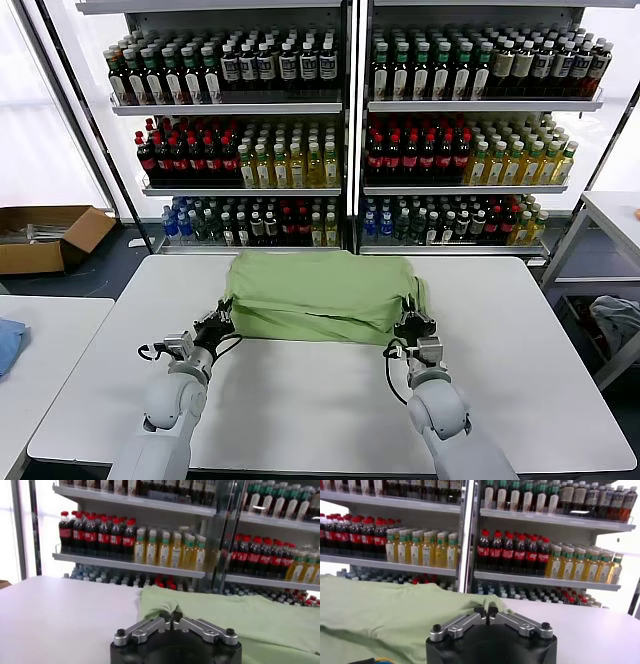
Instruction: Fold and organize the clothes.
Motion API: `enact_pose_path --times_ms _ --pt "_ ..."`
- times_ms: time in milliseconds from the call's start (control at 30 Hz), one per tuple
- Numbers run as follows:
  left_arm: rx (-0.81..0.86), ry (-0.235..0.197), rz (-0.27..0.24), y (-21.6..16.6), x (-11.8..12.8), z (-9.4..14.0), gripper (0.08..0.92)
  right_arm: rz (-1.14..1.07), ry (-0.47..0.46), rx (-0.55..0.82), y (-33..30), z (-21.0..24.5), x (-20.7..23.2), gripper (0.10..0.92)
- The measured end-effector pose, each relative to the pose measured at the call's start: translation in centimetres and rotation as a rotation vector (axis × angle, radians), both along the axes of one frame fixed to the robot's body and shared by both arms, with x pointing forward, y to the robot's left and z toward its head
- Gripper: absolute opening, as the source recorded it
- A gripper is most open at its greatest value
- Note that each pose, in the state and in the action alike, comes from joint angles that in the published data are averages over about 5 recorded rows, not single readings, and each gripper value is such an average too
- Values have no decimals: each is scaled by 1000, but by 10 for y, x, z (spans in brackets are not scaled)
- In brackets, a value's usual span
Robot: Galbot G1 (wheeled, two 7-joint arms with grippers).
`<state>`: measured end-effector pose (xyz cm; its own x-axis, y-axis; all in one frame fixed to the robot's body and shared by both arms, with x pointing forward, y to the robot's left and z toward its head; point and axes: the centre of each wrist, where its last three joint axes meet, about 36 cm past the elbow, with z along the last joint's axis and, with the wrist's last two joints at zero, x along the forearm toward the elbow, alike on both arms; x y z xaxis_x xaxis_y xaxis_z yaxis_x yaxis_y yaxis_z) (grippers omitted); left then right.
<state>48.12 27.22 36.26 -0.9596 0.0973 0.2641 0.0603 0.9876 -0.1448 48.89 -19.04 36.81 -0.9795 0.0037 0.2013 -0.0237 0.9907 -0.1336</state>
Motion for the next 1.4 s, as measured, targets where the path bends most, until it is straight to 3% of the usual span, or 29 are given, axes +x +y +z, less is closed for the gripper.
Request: enact_pose_path --times_ms 200,533,833,1067,1400 --pt "8 20 -7 -1 7 -3 115 -25 3 22 1 5 18 246" --pt "34 38 24 7 5 8 399 -109 40 118 0 26 16 531" --pt "73 55 25 9 -19 24 659 -154 90 88 -10 33 -23 782" --pt "107 73 21 10 -40 27 813 -140 115 115 -9 33 -42 822" --pt "120 88 11 9 -56 32 823 -147 130 121 -7 49 -47 823"
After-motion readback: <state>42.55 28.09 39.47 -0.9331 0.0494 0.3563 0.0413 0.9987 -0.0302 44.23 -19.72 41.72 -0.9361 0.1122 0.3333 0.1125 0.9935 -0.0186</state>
